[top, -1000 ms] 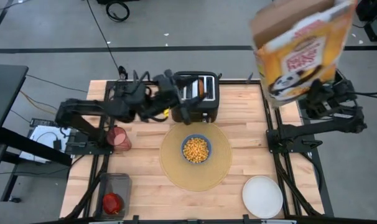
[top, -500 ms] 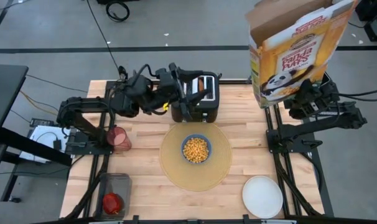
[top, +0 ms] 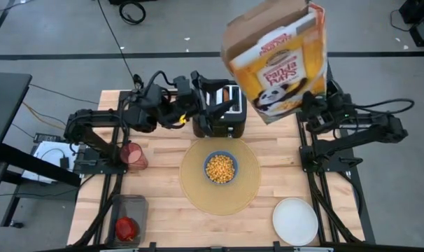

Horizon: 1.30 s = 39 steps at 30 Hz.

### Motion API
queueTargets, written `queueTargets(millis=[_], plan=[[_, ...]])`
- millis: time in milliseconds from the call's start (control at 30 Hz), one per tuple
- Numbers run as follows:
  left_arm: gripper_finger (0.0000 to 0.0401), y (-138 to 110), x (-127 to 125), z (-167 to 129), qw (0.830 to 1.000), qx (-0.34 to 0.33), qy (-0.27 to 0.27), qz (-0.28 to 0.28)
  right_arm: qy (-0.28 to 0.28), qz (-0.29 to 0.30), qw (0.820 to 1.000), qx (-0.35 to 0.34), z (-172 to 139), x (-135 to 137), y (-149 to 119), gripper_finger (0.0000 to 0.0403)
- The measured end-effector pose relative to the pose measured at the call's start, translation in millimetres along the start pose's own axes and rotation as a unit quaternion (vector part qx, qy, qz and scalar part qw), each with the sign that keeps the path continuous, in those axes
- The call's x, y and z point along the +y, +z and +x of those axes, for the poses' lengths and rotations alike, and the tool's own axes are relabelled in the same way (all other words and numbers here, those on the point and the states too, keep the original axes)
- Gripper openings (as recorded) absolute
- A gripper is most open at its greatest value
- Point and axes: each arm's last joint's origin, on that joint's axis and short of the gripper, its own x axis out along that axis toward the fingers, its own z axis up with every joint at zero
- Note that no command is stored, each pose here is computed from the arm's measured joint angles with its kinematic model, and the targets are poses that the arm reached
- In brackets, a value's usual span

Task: Arrange a breakfast setting
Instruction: Pour the cereal into the bowl

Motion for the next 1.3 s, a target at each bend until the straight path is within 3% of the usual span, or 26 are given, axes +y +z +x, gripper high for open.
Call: queueTargets(millis=[300, 633, 1000, 1133, 1300], plan=[[0.0319, -9, 4, 6, 0.999, 0.006, -0.009, -0.052, -0.021, -0.001, 1.000, 0.014, -1, -18, -14, 0.0228], [0.0319, -28, 9, 17, 0.999, 0.005, -0.011, -0.049, -0.029, -0.002, 0.999, 0.035, -3, -28, -23, 0.0228], [0.0317, -26, 20, 19, 0.999, -0.005, 0.006, -0.045, -0.042, -0.013, 0.996, 0.072, -5, -37, -38, 0.0228], [0.0294, -26, 22, 19, 0.999, -0.003, 0.009, -0.045, -0.044, -0.023, 0.995, 0.081, -5, -39, -44, 0.0229], [0.0233, -24, 21, 18, 1.000, -0.001, 0.008, -0.028, -0.060, -0.035, 0.992, 0.109, -6, -38, -49, 0.0231]])
